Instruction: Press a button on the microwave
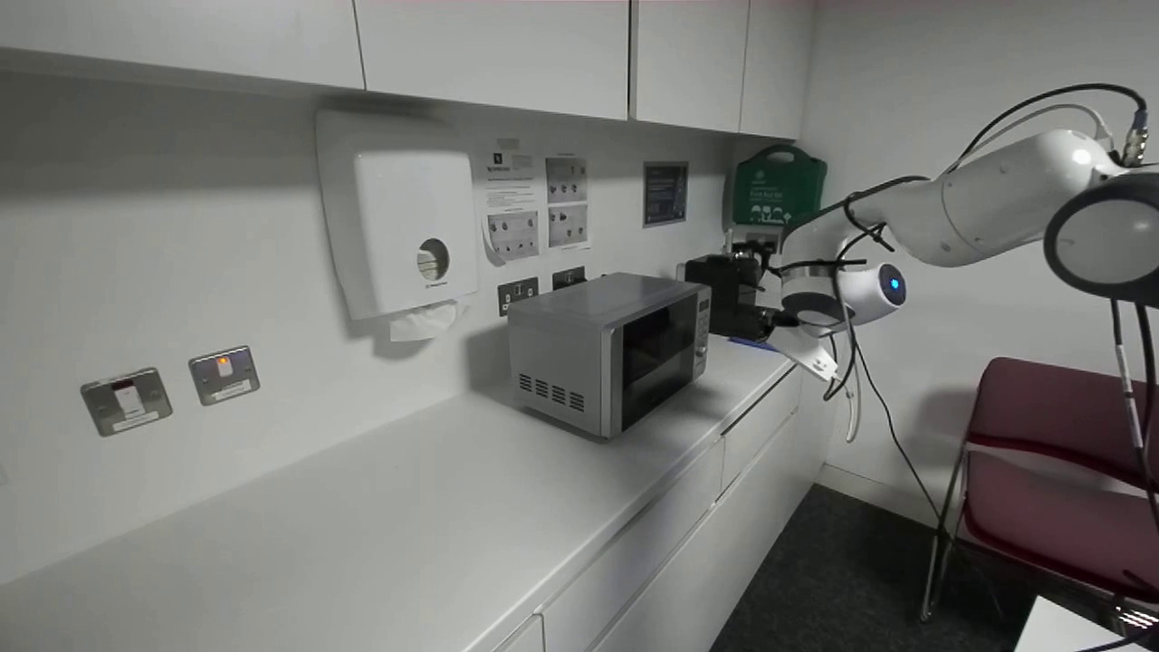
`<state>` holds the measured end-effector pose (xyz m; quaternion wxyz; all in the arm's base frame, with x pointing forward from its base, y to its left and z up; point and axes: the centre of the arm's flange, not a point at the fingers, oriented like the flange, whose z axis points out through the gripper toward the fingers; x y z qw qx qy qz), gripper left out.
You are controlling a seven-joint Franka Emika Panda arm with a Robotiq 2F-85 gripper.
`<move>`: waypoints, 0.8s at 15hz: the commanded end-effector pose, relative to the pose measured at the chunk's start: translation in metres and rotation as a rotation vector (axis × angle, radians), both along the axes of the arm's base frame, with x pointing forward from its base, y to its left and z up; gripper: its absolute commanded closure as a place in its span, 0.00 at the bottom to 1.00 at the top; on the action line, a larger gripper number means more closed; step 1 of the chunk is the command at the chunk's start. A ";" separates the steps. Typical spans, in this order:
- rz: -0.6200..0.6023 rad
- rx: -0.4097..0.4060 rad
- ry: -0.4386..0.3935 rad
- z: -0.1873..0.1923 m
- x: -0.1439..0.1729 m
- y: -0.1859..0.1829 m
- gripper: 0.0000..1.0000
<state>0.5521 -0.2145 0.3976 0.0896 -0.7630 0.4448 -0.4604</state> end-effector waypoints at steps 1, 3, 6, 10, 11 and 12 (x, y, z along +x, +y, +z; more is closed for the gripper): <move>0.097 0.075 0.138 0.048 -0.060 -0.001 1.00; 0.136 0.106 0.207 0.030 -0.072 0.007 1.00; 0.171 0.181 0.330 -0.006 -0.090 0.005 1.00; 0.183 0.291 0.489 -0.050 -0.123 -0.007 1.00; 0.175 0.310 0.521 -0.057 -0.129 -0.010 1.00; 0.138 0.312 0.545 -0.062 -0.132 -0.015 1.00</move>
